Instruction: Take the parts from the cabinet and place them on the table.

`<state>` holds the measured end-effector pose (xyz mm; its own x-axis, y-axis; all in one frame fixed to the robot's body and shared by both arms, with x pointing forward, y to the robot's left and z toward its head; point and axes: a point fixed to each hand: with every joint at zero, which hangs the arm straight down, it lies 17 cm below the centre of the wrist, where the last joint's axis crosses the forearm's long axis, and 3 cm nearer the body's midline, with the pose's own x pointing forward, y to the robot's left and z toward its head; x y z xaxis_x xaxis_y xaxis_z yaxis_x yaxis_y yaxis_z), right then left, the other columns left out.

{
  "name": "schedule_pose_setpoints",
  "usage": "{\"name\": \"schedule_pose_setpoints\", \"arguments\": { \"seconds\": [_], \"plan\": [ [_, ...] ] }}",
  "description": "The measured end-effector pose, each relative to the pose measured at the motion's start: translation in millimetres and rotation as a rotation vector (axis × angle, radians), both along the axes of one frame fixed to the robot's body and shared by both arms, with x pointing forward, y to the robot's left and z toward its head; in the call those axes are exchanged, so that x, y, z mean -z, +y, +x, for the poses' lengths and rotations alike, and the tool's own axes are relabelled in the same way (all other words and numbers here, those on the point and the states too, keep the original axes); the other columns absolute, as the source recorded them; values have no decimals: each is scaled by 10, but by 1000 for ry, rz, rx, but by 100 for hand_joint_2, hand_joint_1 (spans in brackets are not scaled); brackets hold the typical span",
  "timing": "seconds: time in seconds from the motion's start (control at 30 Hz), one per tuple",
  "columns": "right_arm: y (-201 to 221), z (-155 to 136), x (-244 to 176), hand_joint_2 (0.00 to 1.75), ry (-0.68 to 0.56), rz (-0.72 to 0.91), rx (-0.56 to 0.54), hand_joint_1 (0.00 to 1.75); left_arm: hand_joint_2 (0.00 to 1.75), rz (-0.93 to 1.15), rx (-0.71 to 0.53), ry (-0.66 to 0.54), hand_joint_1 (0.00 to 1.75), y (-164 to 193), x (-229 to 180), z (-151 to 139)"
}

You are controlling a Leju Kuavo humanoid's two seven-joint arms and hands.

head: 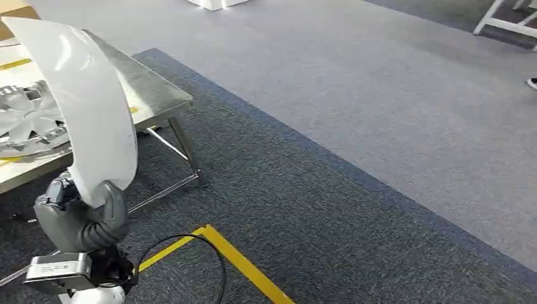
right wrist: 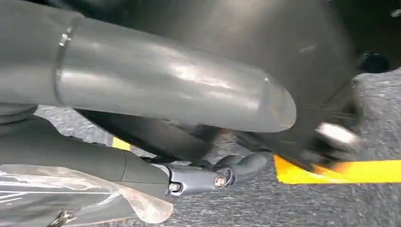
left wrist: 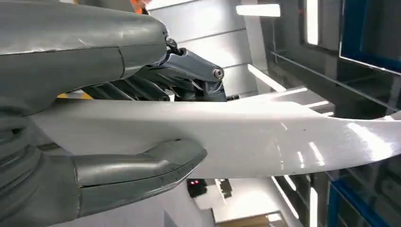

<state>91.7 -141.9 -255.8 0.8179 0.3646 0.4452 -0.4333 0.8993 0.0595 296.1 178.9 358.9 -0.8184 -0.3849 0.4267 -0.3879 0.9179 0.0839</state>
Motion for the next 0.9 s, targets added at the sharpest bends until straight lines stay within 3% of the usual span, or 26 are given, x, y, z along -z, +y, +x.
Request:
{"name": "schedule_pose_setpoints", "arguments": {
  "seconds": [0.9],
  "plan": [
    [9,47,-11,0,-7,5,-1,0,175,4,1,5,175,-12,2,19]
  ]
}}
